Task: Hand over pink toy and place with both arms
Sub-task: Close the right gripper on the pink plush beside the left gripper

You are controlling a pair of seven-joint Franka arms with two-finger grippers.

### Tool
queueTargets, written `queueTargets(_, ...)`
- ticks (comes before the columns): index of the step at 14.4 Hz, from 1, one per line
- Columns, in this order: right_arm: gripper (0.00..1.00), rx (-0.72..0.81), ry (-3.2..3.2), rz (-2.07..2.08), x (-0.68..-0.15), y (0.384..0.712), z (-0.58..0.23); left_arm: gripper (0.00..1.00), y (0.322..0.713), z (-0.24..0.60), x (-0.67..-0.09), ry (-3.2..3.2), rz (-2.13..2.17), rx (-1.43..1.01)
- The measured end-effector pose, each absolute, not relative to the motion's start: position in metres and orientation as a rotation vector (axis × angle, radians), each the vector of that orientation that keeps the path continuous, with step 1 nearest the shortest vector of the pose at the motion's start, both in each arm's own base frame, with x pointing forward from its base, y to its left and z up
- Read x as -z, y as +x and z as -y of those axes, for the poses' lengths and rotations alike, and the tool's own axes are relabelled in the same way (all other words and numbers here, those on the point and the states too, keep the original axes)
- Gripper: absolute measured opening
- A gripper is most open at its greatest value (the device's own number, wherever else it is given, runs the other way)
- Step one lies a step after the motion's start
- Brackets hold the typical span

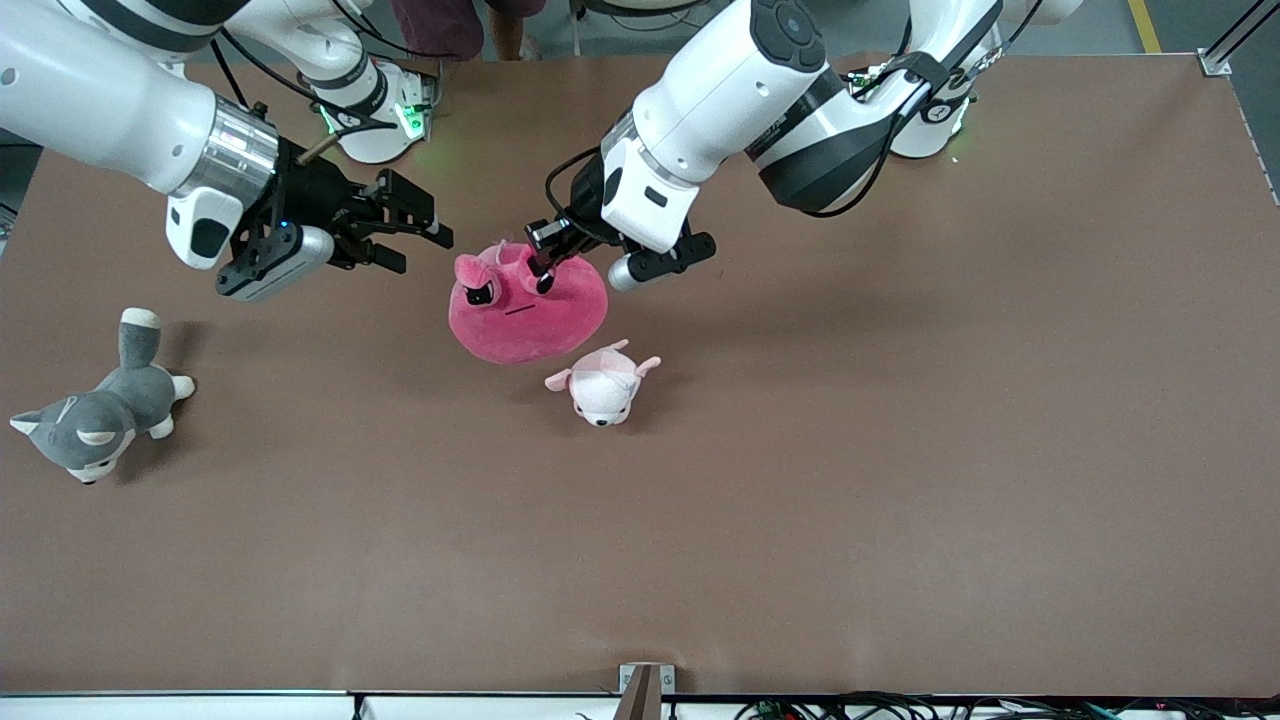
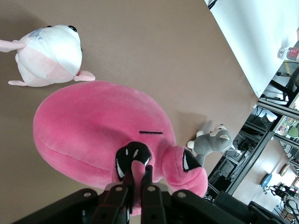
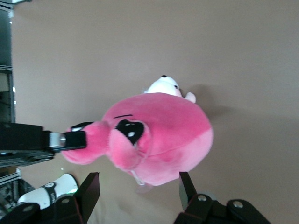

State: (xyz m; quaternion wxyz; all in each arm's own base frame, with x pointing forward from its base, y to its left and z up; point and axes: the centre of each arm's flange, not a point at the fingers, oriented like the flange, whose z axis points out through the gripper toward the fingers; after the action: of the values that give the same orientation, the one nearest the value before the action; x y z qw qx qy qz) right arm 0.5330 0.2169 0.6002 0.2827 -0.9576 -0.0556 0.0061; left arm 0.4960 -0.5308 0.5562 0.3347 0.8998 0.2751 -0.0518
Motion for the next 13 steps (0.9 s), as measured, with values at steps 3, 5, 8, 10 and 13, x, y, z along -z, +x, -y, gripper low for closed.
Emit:
queueTargets(3, 0.77, -0.033, -2.563, 0.146, -0.593, 0.536, -0.219, 0.08, 0.496, 0.531, -0.559, 2.342, -0.72, 0.134)
queueTargets(5, 0.77, -0.032, -2.563, 0.153, -0.586, 0.539, -0.228, 0.08, 0.494, 0.533, -0.56, 2.34, -0.723, 0.138)
queueTargets(8, 0.77, -0.03, -2.562, 0.165, -0.575, 0.542, -0.243, 0.08, 0.492, 0.535, -0.56, 2.34, -0.721, 0.14)
queueTargets(10, 0.76, -0.038, -2.563, 0.167, -0.57, 0.543, -0.246, 0.08, 0.492, 0.535, -0.56, 2.34, -0.722, 0.14)
queueTargets(13, 0.72, -0.042, -2.565, 0.161, -0.565, 0.546, -0.246, 0.08, 0.492, 0.535, -0.56, 2.34, -0.722, 0.14)
